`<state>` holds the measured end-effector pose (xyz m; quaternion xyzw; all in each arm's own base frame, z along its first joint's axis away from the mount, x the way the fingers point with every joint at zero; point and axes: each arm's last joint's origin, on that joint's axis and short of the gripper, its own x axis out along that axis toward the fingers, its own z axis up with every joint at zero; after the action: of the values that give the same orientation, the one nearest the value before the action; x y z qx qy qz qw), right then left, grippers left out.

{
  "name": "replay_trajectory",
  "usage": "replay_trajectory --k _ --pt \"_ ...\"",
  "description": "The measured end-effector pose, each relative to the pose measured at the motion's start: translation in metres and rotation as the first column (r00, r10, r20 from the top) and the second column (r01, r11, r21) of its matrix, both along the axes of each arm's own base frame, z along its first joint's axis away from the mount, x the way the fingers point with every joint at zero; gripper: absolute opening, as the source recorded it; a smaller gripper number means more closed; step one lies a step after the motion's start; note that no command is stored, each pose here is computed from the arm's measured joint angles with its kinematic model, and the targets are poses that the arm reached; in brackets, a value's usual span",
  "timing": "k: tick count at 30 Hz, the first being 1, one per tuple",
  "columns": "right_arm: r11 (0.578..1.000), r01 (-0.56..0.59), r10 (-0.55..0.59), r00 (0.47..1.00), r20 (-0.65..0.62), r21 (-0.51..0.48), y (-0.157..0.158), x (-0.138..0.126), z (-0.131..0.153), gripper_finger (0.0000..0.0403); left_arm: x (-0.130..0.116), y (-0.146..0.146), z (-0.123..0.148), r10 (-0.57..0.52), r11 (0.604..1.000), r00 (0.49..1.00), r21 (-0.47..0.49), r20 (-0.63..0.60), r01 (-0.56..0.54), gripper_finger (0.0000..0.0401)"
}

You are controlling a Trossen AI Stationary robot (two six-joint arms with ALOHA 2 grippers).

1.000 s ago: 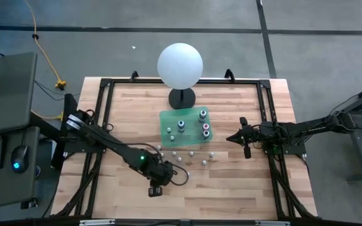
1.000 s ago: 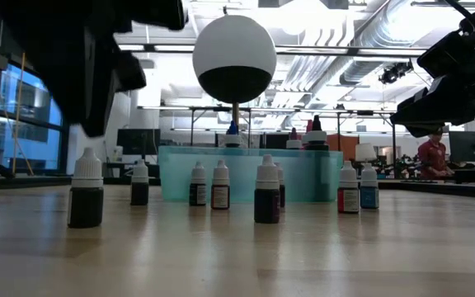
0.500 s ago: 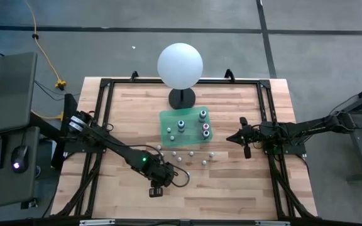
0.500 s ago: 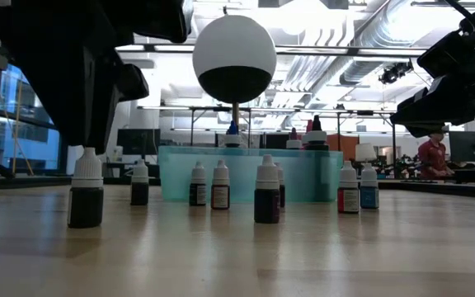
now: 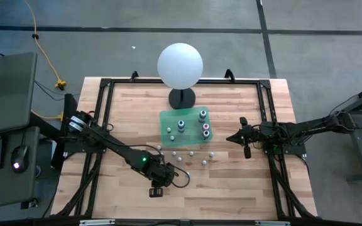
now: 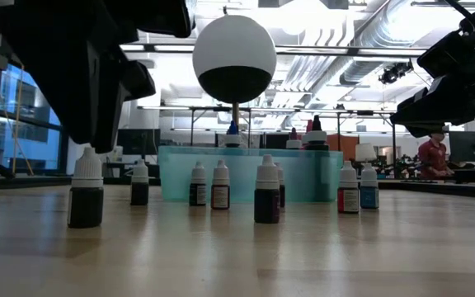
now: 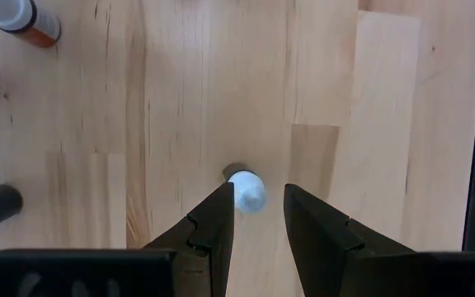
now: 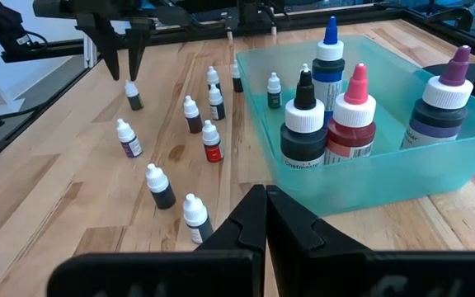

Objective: Pick & Place food coloring
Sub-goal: Put the top small green food coloring bottle into the bin

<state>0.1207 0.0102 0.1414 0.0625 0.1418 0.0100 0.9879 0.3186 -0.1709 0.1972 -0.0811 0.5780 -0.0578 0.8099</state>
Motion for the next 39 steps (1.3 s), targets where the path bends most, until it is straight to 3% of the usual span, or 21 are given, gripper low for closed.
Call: replay_trajectory --k 14,24,29,39 --pt "1.0 0.0 0.0 1.0 0.001 0.0 0.0 0.0 0.0 0.0001 0.001 0.001 -0.003 0.016 0.999 1.0 0.037 0.011 -0.017 0.0197" --pt "1.0 0.0 0.0 1.0 0.0 0.0 0.0 0.0 0.0 0.0001 0.007 -0.003 -0.024 -0.01 0.999 0.999 0.041 -0.042 0.012 0.02" --pt "1.0 0.0 0.0 1.0 0.0 0.0 0.0 0.0 0.0 0.0001 0.007 -0.002 -0.024 -0.007 0.997 1.0 0.073 -0.026 0.009 0.02" --pt "1.0 0.0 0.0 1.0 0.0 0.0 0.0 0.0 0.0 0.0001 0.007 -0.003 -0.028 -0.028 0.999 0.998 0.044 -0.059 0.03 0.0198"
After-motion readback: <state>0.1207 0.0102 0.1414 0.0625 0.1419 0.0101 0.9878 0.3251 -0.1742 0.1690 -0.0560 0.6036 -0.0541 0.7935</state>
